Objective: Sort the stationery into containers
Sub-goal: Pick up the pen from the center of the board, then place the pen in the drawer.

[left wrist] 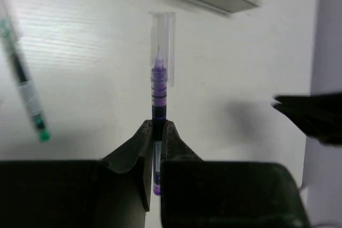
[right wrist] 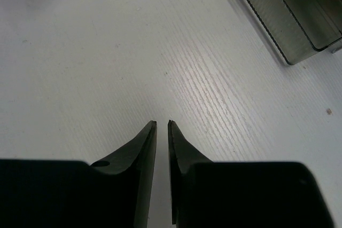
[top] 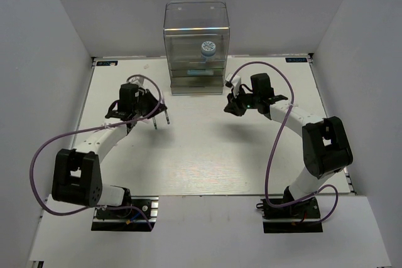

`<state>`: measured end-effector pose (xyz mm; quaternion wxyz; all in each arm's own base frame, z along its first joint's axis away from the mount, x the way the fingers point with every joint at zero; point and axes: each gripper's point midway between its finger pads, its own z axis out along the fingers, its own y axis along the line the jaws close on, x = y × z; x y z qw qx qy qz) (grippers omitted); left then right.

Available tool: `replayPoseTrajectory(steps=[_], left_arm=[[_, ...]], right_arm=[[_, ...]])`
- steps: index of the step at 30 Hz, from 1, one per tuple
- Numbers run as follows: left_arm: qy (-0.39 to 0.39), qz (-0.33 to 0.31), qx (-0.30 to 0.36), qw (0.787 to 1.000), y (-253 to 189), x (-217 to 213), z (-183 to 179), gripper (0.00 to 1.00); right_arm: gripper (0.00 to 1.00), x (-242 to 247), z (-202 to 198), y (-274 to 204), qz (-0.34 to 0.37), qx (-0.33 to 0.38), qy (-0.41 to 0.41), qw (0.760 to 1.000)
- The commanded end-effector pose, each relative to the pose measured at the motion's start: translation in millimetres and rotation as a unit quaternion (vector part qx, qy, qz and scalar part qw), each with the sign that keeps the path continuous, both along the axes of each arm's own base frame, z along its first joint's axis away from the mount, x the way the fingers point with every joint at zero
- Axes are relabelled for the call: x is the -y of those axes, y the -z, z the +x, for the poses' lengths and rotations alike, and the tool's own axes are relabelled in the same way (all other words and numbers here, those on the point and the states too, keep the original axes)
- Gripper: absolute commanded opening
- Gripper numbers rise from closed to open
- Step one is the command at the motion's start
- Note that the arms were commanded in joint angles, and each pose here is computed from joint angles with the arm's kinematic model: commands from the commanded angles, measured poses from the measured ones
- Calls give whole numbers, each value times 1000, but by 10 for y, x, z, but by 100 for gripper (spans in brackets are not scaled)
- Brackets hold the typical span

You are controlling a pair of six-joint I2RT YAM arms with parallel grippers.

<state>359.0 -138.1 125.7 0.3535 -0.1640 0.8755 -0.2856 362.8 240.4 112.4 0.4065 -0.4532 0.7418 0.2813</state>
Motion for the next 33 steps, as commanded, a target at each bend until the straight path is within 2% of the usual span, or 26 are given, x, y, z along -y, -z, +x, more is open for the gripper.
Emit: replayPoseTrajectory(steps=[1, 4, 6, 8, 9, 11, 12, 14, 15, 19, 25, 27, 28, 29, 30, 33], left_arm=[[199, -15, 183, 963, -586, 449, 63, 0], [257, 4, 231, 938, -669, 557, 203, 0], [264, -2, 237, 935, -691, 617, 380, 0], [228, -27, 219, 948, -730, 584, 580, 0], [203, -73, 198, 956, -835, 635, 651, 0], [127, -107, 172, 971, -782, 578, 860, 0], [96, -147, 152, 973, -824, 591, 905, 0], [55, -179, 144, 972, -861, 600, 980, 0], [36, -207, 109, 972, -754, 653, 994, 0], [-42, -260, 58, 963, -725, 632, 1055, 0], [-163, -270, 8, 949, -738, 519, 1254, 0], [-209, -272, -29, 939, -611, 467, 1352, 0], [-212, -276, -31, 937, -707, 528, 1426, 0], [-226, -276, -48, 933, -671, 524, 1466, 0], [-242, -253, -85, 933, -408, 511, 1478, 0], [-244, -264, -106, 927, -436, 665, 1603, 0]], right_arm=[[21, -68, 37, -116, 11, 12, -11, 1000], [21, -76, 26, -118, 12, 12, -13, 1000], [22, -65, 36, -133, 12, 14, -11, 1000], [22, -65, 40, -140, 11, 15, -9, 1000], [22, -64, 39, -136, 11, 15, -10, 1000], [22, -53, 48, -182, 12, 22, -7, 1000], [22, -36, 47, -170, 11, 21, -5, 1000], [22, -21, 43, -183, 9, 24, -3, 1000], [22, -6, 36, -172, 7, 25, -2, 1000], [22, 28, 1, -132, 1, 25, 1, 1000], [22, 9, -7, -136, 8, 18, 2, 1000], [22, -2, -5, -140, 9, 16, 2, 1000], [22, 6, 14, -170, 11, 19, 5, 1000], [22, 3, 19, -178, 12, 20, 5, 1000], [22, 4, 12, -181, 12, 19, 5, 1000], [22, 10, 6, -194, 12, 21, 6, 1000]])
